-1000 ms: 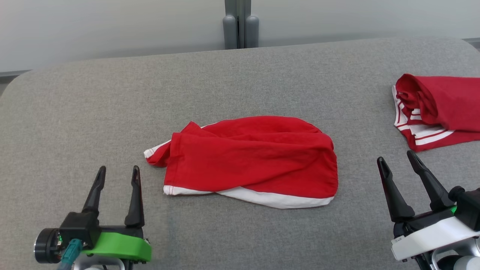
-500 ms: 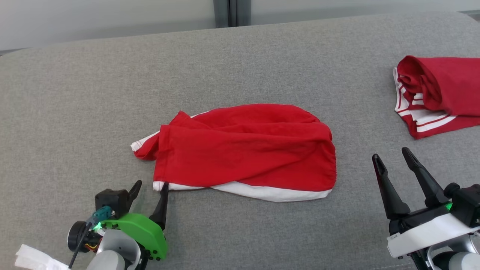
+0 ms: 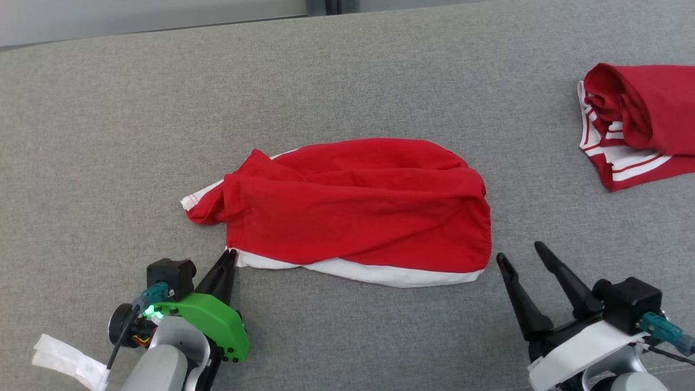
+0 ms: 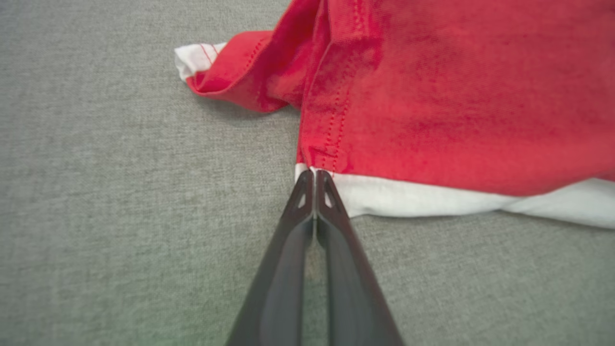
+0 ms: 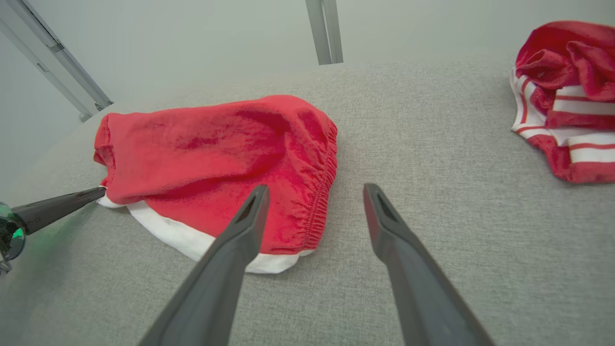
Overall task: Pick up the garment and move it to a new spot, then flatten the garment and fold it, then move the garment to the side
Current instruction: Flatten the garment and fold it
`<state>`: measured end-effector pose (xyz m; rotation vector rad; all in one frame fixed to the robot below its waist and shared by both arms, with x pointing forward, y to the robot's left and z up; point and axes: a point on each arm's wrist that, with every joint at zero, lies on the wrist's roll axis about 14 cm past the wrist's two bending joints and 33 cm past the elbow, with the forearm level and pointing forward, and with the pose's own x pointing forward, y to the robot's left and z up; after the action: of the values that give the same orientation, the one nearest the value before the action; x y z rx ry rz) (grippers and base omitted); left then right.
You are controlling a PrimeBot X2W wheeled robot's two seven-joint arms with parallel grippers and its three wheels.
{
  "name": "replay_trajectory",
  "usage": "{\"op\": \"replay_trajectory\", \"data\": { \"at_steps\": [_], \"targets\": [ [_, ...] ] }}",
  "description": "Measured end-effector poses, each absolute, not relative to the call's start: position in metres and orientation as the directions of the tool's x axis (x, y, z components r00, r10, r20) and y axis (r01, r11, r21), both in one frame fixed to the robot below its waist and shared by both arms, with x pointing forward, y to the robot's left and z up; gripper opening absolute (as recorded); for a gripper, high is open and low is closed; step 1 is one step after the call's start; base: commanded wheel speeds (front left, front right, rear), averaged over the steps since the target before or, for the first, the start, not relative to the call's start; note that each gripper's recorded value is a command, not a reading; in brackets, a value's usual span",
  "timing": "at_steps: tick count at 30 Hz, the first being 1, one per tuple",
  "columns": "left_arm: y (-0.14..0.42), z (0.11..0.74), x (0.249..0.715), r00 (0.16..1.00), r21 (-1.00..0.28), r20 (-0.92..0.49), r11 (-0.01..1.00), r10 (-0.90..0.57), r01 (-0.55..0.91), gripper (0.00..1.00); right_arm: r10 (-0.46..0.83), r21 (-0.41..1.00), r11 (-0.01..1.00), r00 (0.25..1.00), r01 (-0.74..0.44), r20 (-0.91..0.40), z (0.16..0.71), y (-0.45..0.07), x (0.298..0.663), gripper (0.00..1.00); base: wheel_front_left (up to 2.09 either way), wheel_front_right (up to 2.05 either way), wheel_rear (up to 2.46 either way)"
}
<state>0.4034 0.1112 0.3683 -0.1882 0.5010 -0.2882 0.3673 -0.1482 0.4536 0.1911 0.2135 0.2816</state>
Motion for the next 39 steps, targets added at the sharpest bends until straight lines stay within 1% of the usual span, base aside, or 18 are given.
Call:
{"op": "replay_trajectory", "data": {
  "at_steps": [4,7,13,14,15,16,19,22,26,29,32,34,36,39],
  "targets": [
    [0.111,0.367,0.405,0.840,-0.252,-0.441,0.942,-0.315,0.221,0.00,0.352,0.261,0.922,0.901,-0.287,-0.255,0.426,-0.129,0.362,1.00,0.00,0.00,0.00],
    [0.112,0.368,0.409,0.847,-0.254,-0.431,0.943,-0.309,0.215,0.00,0.371,0.279,0.916,0.877,-0.290,-0.305,0.404,-0.123,0.361,1.00,0.00,0.00,0.00],
    [0.117,0.372,0.410,0.865,-0.257,-0.407,0.946,-0.293,0.200,0.00,0.397,0.296,0.904,0.860,-0.307,-0.320,0.389,-0.113,0.369,1.00,0.00,0.00,0.00],
    [0.117,0.375,0.411,0.872,-0.261,-0.393,0.945,-0.291,0.198,0.00,0.403,0.298,0.902,0.857,-0.313,-0.321,0.388,-0.111,0.369,0.48,0.00,0.00,0.00],
    [0.116,0.378,0.412,0.877,-0.265,-0.382,0.944,-0.291,0.197,0.00,0.409,0.295,0.900,0.854,-0.320,-0.322,0.387,-0.109,0.369,0.29,0.00,0.00,0.00],
    [0.116,0.382,0.413,0.884,-0.267,-0.367,0.943,-0.289,0.198,0.00,0.411,0.297,0.898,0.859,-0.325,-0.306,0.390,-0.108,0.370,0.00,0.00,0.00,0.00],
    [0.116,0.398,0.416,0.910,-0.272,-0.308,0.942,-0.278,0.196,0.00,0.413,0.284,0.896,0.876,-0.341,-0.250,0.404,-0.108,0.376,0.00,0.00,0.00,0.00],
    [0.113,0.426,0.421,0.935,-0.269,-0.217,0.938,-0.280,0.218,0.00,0.398,0.262,0.900,0.901,-0.348,-0.171,0.426,-0.115,0.384,0.00,0.00,0.00,0.00],
    [0.110,0.481,0.430,0.956,-0.229,-0.044,0.934,-0.291,0.274,0.00,0.374,0.207,0.909,0.927,-0.361,-0.026,0.473,-0.127,0.396,0.00,0.00,0.00,0.00],
    [0.108,0.525,0.432,0.951,-0.187,0.086,0.932,-0.298,0.310,0.00,0.363,0.133,0.918,0.927,-0.374,0.097,0.517,-0.136,0.403,0.00,0.00,0.00,0.00],
    [0.106,0.572,0.428,0.928,-0.146,0.221,0.930,-0.301,0.336,0.00,0.358,0.058,0.925,0.911,-0.377,0.203,0.562,-0.144,0.405,0.00,0.00,0.00,0.00],
    [0.105,0.607,0.423,0.899,-0.107,0.319,0.931,-0.302,0.350,0.00,0.361,-0.006,0.928,0.893,-0.373,0.269,0.594,-0.149,0.403,0.00,0.00,0.00,0.00],
    [0.103,0.643,0.416,0.857,-0.063,0.417,0.930,-0.304,0.361,0.00,0.357,-0.061,0.932,0.876,-0.357,0.326,0.624,-0.155,0.400,0.00,0.00,0.00,0.00],
    [0.101,0.697,0.400,0.771,-0.002,0.557,0.928,-0.308,0.372,0.00,0.346,-0.139,0.938,0.846,-0.317,0.406,0.669,-0.165,0.390,0.00,0.00,0.00,0.00]
  ]
}}
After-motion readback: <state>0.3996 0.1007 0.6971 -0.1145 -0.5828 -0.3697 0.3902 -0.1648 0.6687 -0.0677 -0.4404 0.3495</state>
